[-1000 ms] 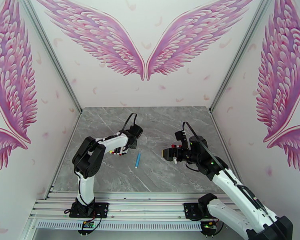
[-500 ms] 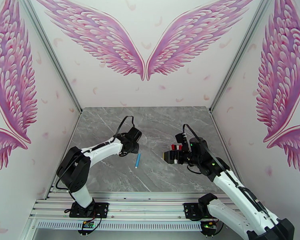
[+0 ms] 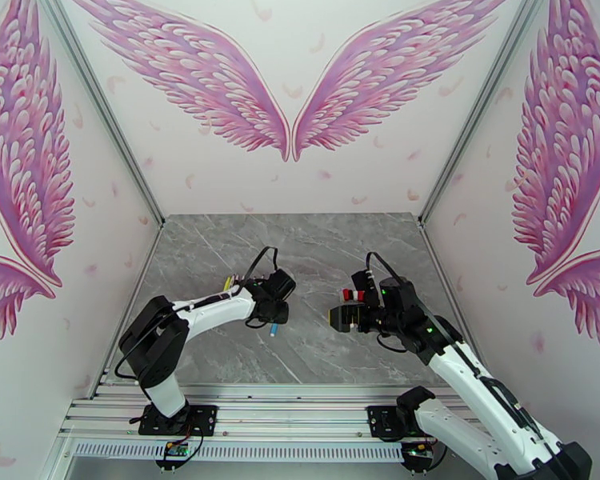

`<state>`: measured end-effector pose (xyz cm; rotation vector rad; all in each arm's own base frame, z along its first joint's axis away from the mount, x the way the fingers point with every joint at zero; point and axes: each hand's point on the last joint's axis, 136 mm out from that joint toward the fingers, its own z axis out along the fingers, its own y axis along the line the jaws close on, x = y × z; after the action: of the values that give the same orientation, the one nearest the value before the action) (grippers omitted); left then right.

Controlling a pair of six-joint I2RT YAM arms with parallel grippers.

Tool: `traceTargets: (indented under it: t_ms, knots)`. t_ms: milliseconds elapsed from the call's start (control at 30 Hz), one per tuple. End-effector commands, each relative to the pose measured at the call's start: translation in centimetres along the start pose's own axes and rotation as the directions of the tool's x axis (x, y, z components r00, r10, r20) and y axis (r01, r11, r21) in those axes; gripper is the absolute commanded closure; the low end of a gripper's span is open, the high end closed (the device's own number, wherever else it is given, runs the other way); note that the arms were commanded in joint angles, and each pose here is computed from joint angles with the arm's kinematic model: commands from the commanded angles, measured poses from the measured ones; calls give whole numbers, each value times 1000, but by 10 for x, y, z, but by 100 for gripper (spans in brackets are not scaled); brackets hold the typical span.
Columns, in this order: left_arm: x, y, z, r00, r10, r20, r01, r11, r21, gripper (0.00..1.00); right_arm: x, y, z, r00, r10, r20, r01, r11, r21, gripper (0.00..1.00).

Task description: Open the pen caps

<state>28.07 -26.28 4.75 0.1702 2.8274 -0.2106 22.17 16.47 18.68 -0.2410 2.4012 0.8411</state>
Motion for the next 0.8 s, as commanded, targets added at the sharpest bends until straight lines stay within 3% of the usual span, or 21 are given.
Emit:
traceTargets:
  t_ms: [0, 767]
  knots:
    - [0, -2, 7, 1000, -2, -29, 2, 1000, -11, 60, 0, 7, -5, 1000, -8, 3, 8, 1000, -22, 1]
    - [7, 2, 28, 992, 24, -127, -34, 996, -78, 68, 4, 4, -3, 1000, -6, -6, 6, 1000, -14, 1]
